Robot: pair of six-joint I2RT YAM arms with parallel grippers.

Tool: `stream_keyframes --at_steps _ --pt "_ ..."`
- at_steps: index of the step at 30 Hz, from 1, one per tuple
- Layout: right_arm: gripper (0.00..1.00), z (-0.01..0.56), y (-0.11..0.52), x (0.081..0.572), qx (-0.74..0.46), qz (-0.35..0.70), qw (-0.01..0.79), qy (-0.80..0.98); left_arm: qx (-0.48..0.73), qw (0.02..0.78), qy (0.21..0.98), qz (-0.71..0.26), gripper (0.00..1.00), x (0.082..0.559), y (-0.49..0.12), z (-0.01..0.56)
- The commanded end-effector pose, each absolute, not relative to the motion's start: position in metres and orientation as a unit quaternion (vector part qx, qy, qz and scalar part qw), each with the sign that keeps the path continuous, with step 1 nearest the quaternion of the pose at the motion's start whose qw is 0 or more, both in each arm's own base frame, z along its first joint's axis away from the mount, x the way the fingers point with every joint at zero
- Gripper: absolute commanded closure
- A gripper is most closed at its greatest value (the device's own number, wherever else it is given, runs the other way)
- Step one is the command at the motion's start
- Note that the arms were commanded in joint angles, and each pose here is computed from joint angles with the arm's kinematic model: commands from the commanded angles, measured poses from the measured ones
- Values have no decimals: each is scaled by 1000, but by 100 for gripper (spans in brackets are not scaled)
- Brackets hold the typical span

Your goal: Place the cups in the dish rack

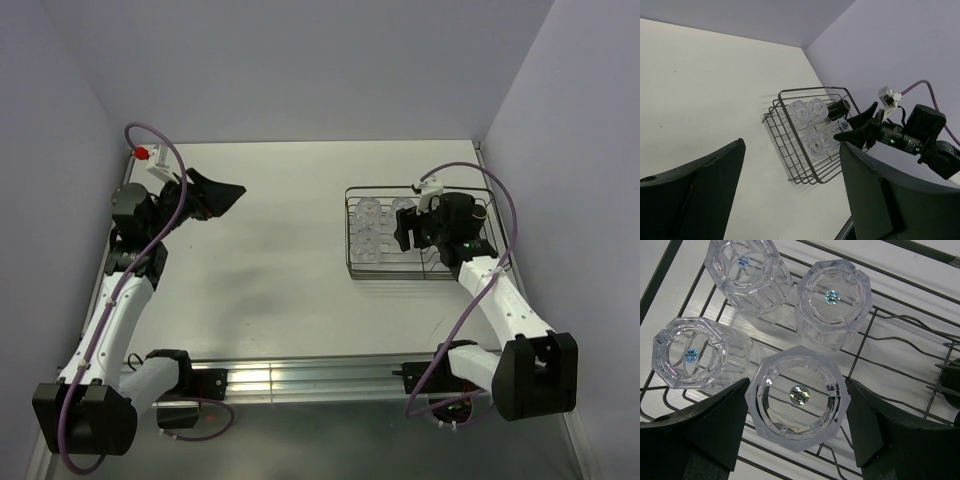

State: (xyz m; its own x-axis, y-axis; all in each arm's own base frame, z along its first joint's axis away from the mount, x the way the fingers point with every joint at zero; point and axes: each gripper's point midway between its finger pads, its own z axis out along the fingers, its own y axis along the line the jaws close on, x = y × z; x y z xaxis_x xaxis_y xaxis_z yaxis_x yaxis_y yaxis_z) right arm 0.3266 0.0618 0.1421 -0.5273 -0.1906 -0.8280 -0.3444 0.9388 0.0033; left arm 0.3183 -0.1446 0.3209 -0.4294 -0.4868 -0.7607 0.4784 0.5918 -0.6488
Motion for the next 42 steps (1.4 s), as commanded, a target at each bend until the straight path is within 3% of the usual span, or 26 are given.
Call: stream_keyframes --at_steps 1,6,7,23,35,42 --pt "57 153 59 342 -157 72 497 850 23 555 698 -453 16 318 -146 338" --pt "57 146 59 344 -160 70 494 852 23 551 702 -452 10 320 -146 337" --pt "56 143 59 344 -161 70 491 853 22 550 702 -451 1 320 -146 336" --pt "55 122 61 348 -162 74 476 861 21 551 702 -451 1 325 -146 337" --pt "44 107 60 344 -168 71 459 870 20 545 712 -442 1 328 -145 329" --pt "32 102 63 341 -166 76 449 875 16 542 716 -440 1 329 -144 327"
